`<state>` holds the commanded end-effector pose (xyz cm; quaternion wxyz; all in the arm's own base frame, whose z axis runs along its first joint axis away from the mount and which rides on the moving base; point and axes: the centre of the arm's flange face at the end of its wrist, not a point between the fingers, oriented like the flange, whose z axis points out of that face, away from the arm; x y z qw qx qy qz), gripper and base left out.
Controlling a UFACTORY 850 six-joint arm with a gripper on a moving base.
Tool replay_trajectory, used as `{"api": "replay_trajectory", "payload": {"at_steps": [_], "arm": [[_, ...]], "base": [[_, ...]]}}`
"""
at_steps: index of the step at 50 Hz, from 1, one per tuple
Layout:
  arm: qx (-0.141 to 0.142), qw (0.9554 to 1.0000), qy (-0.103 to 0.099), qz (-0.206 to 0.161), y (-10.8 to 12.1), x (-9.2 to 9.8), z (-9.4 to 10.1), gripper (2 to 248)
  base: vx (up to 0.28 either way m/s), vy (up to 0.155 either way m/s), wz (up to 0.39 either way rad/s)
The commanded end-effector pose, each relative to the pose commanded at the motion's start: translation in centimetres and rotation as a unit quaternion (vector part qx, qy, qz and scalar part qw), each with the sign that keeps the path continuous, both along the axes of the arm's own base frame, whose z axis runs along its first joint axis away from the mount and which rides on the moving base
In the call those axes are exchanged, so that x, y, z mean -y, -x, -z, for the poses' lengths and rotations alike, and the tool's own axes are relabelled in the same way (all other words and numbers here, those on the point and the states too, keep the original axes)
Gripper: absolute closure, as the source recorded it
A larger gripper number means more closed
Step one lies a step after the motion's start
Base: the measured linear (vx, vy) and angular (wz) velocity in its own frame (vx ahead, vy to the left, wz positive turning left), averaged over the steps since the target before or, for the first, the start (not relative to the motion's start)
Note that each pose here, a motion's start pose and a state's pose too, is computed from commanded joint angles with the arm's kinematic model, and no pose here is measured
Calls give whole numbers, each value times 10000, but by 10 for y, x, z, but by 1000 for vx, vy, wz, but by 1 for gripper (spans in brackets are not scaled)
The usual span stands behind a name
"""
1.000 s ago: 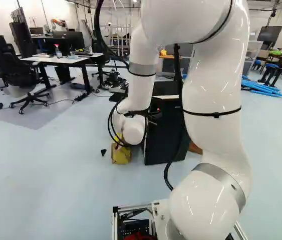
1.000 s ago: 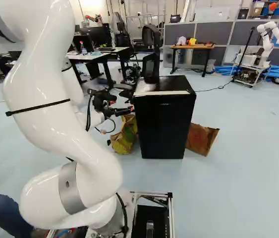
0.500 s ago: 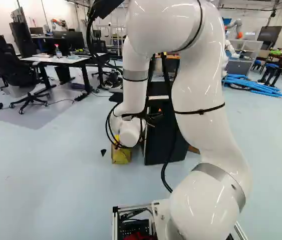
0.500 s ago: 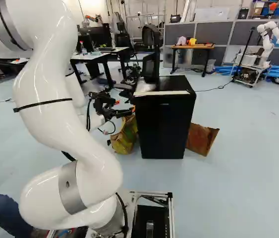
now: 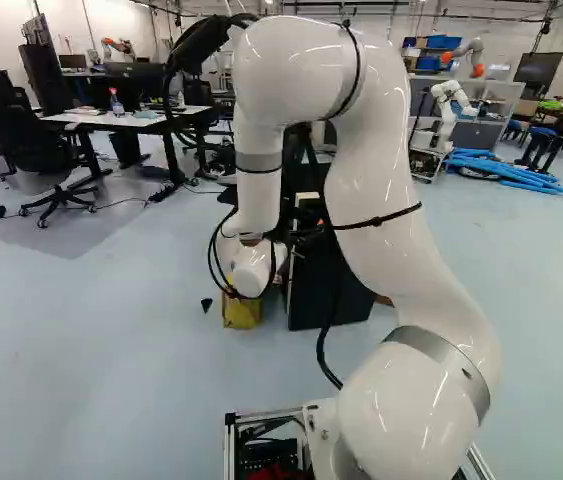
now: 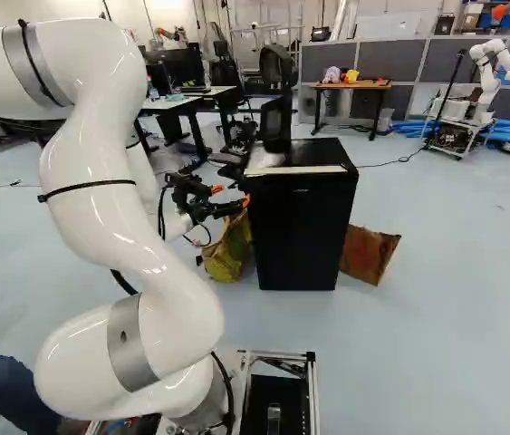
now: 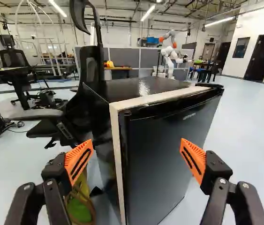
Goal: Grab a drink from the fridge
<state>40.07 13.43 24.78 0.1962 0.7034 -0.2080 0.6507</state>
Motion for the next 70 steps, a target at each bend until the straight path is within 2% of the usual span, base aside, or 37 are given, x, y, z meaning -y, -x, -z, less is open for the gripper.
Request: {"api": "replay_trajectory", "payload": {"at_steps": [15, 37, 70], "arm": [[206, 9995, 44, 233, -10, -4, -1, 3], [321, 9990, -23, 300, -30, -10, 1, 3], [454, 9969, -103, 635, -52, -9, 4, 3]], "base": [[0, 0, 0], [0, 0, 0], [0, 0, 0]]}}
